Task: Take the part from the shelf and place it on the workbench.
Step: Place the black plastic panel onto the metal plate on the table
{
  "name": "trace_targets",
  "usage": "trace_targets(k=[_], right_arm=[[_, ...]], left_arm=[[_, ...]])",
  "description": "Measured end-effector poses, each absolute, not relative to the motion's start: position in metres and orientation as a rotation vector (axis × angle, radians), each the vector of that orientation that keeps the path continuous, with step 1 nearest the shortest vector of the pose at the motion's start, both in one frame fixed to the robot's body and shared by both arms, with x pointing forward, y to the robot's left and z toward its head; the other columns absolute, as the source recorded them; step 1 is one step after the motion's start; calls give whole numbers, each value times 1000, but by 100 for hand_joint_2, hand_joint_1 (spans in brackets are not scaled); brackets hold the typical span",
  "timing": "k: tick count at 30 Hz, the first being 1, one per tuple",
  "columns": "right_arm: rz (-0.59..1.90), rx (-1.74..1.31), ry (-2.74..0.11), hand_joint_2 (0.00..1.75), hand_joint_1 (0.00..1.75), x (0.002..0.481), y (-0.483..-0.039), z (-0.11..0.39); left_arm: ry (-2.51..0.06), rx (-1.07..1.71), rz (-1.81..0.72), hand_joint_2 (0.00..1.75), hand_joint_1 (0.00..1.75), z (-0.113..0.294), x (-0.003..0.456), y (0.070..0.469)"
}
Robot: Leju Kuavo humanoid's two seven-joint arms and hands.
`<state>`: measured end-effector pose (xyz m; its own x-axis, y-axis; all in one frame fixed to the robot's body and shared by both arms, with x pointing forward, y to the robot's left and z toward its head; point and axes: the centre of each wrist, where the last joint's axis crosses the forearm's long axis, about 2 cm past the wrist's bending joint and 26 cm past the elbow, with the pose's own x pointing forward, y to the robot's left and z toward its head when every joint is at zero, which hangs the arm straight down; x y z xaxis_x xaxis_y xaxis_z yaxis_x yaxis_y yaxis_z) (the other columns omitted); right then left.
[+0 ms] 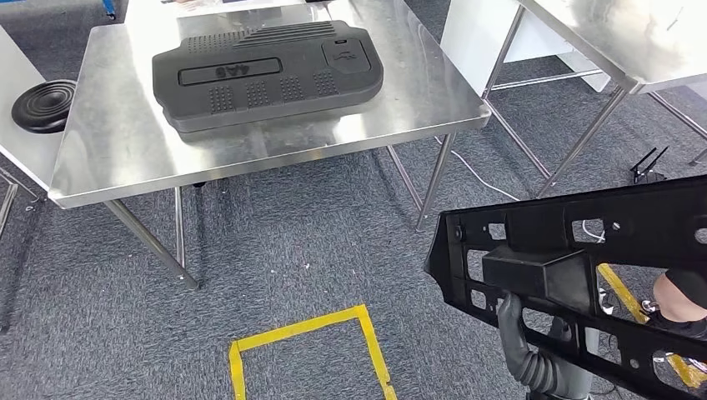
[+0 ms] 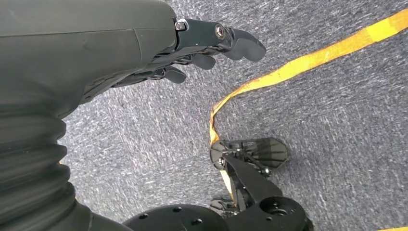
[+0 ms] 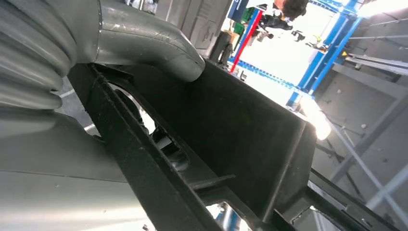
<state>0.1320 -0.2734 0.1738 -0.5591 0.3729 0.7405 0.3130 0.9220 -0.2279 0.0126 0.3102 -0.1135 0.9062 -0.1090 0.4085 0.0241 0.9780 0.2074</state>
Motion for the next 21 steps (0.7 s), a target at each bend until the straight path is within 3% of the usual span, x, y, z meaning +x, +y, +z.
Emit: trace_targets(k=[21], right_arm=[[103,-549,-2211,175,150,128,-279,179]], left_arm=[[-434,195,-77,175,0,-114,12,309]])
